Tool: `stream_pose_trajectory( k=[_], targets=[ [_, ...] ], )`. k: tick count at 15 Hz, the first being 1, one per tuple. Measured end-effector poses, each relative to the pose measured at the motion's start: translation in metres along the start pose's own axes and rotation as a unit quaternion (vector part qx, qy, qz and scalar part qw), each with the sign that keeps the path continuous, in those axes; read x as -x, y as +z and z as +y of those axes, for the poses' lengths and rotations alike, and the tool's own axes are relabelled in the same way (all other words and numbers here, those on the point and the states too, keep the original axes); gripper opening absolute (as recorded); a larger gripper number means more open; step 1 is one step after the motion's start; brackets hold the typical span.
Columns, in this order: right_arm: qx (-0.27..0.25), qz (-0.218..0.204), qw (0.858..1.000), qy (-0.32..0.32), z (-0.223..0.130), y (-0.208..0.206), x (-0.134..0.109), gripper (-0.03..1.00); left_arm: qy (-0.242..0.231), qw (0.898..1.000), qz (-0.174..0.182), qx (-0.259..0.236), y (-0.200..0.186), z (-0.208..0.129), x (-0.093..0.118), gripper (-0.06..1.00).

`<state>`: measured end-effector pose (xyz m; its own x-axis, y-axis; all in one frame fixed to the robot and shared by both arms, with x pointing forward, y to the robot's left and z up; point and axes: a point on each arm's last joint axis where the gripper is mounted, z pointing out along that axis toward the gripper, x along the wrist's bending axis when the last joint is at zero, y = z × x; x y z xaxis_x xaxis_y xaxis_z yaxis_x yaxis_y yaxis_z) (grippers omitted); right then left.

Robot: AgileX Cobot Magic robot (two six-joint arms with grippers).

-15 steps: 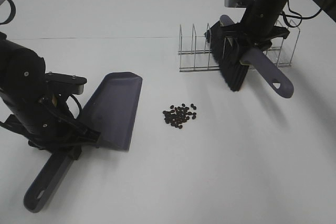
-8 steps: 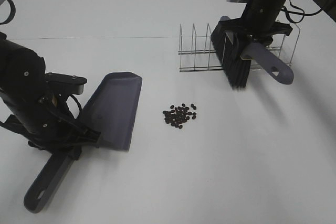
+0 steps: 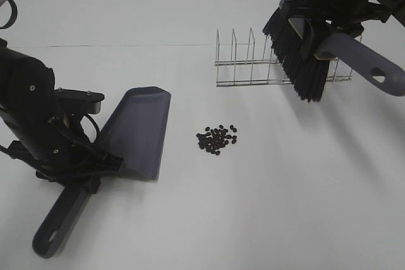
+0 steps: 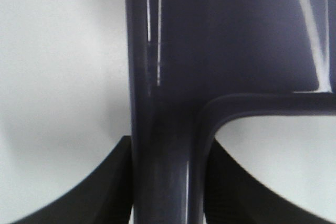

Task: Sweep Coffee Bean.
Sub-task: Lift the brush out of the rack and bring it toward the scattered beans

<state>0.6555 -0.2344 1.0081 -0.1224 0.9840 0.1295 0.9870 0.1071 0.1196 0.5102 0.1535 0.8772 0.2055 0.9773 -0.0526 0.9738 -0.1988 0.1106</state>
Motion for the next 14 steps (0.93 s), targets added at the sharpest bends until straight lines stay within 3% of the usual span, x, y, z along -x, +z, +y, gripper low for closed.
stream_pose_trajectory(
  k=[3,10,12,14],
  targets=[
    [-0.045,0.018,0.998,0.035,-0.043,-0.003,-0.010,0.30,0.000,1.000,0.000,0.000,0.000,0.000,0.000,0.31],
    [-0.100,0.012,0.995,0.025,-0.066,0.021,-0.005,0.30,0.039,0.999,0.003,0.009,0.007,-0.003,0.016,0.31],
    [-0.078,-0.027,0.996,0.018,-0.063,0.022,-0.009,0.30,0.039,0.999,0.004,0.006,0.010,-0.001,0.017,0.31],
    [-0.042,-0.098,0.994,-0.005,-0.060,0.024,-0.023,0.30,0.045,0.999,0.003,0.010,0.009,0.001,0.018,0.31]
  ],
)
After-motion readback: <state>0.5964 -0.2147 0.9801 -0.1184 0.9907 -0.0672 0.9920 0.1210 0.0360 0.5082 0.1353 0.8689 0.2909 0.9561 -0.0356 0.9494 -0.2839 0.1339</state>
